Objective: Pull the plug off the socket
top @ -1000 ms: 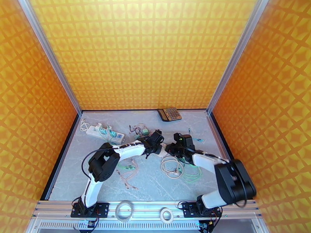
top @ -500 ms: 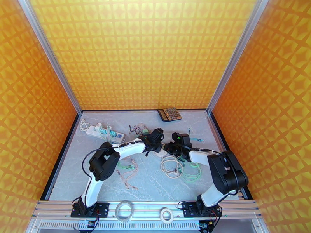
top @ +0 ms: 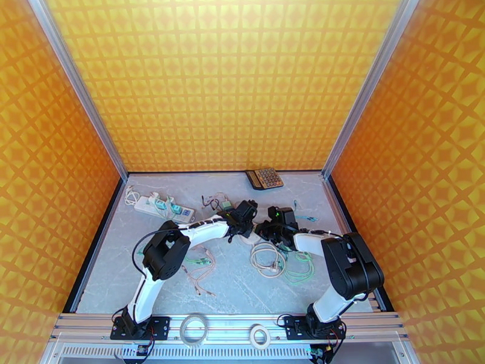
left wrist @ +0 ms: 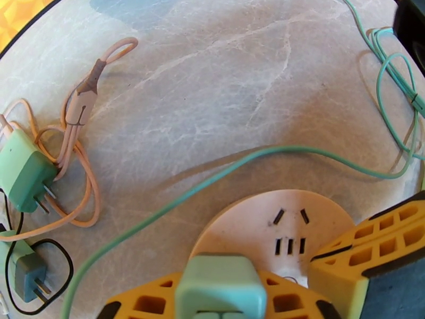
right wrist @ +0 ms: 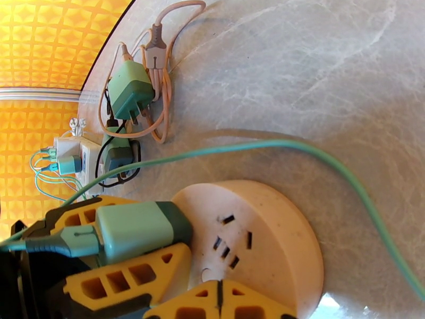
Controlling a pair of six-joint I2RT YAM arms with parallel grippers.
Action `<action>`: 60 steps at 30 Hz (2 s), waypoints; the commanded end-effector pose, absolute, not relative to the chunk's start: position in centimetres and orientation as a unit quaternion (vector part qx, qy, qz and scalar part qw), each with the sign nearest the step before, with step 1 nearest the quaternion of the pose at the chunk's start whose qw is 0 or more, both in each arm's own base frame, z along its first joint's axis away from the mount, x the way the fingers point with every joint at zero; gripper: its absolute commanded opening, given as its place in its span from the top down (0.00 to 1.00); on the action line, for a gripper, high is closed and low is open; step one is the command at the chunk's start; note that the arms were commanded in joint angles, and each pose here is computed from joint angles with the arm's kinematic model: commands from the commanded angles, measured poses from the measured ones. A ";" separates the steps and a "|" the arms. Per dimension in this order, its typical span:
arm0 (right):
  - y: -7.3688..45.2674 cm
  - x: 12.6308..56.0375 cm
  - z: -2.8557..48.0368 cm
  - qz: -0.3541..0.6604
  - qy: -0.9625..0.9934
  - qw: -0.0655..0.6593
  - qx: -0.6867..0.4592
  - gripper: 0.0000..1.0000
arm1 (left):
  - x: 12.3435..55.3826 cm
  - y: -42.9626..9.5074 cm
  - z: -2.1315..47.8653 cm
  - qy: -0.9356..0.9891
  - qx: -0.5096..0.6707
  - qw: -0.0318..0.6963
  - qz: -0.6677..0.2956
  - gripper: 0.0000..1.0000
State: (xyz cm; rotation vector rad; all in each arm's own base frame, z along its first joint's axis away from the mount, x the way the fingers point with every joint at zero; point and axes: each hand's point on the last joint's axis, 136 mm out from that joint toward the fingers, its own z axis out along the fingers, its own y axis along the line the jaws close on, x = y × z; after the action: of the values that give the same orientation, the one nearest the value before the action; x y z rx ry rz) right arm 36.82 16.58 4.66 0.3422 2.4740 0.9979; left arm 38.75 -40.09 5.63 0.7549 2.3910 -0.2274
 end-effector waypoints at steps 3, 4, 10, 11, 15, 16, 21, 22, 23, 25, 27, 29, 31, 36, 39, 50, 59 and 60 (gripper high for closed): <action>14.3 35.1 0.7 0.284 0.929 0.187 0.146 1.00 | 36.6 -41.5 5.3 0.894 0.325 0.300 -0.065 0.83; 14.3 35.0 0.7 0.283 0.930 0.186 0.145 1.00 | 36.3 -41.6 5.2 0.894 0.328 0.297 -0.065 0.84; 14.0 34.8 0.5 0.272 0.934 0.184 0.143 1.00 | 36.2 -41.7 5.5 0.897 0.319 0.296 -0.074 0.89; 13.9 34.8 0.4 0.269 0.935 0.184 0.143 1.00 | 36.2 -41.7 5.7 0.898 0.316 0.295 -0.080 0.90; 13.7 34.6 0.3 0.259 0.938 0.182 0.141 1.00 | 37.0 -41.3 6.5 0.909 0.282 0.282 -0.121 0.95; 13.6 34.6 0.2 0.257 0.939 0.181 0.140 1.00 | 37.4 -41.0 6.7 0.912 0.268 0.278 -0.136 0.97; 13.4 34.5 0.1 0.248 0.942 0.180 0.138 1.00 | 38.4 -39.8 7.5 0.919 0.217 0.258 -0.205 0.98; 13.4 34.5 0.1 0.247 0.942 0.180 0.138 1.00 | 38.6 -39.5 7.7 0.919 0.208 0.255 -0.216 0.98; 13.4 34.5 0.1 0.247 0.942 0.180 0.137 1.00 | 38.7 -39.3 7.8 0.919 0.201 0.251 -0.227 0.98; 13.3 34.5 0.1 0.246 0.942 0.179 0.138 1.00 | 38.9 -39.0 8.0 0.918 0.192 0.247 -0.244 0.98; 13.4 34.5 0.0 0.247 0.943 0.178 0.137 1.00 | 39.0 -38.9 8.0 0.917 0.192 0.247 -0.246 0.98; 13.5 34.5 0.0 0.248 0.943 0.177 0.136 1.00 | 38.9 -39.0 8.0 0.917 0.195 0.245 -0.245 0.98; 13.5 34.5 0.0 0.248 0.943 0.176 0.137 1.00 | 38.8 -39.0 7.8 0.918 0.200 0.244 -0.242 0.98; 13.5 34.4 -0.1 0.247 0.943 0.175 0.136 1.00 | 38.6 -39.3 7.8 0.918 0.213 0.248 -0.222 0.97; 13.5 34.4 -0.2 0.246 0.944 0.174 0.136 1.00 | 38.4 -39.5 7.8 0.918 0.232 0.261 -0.185 0.99; 13.7 34.4 -0.5 0.244 0.945 0.169 0.134 1.00 | 36.9 -40.9 7.0 0.901 0.311 0.299 -0.055 1.00; 13.7 34.4 -0.7 0.243 0.946 0.167 0.134 1.00 | 36.2 -41.5 6.1 0.896 0.329 0.296 -0.029 1.00; 13.7 34.4 -0.7 0.244 0.946 0.167 0.134 1.00 | 36.2 -41.4 6.2 0.897 0.325 0.297 -0.031 1.00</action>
State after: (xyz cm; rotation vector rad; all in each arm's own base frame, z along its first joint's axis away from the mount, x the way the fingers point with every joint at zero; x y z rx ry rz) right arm 37.02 16.33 4.55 0.2744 2.5084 0.9007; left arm 38.34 -40.17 6.39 0.7512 2.3814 -0.0874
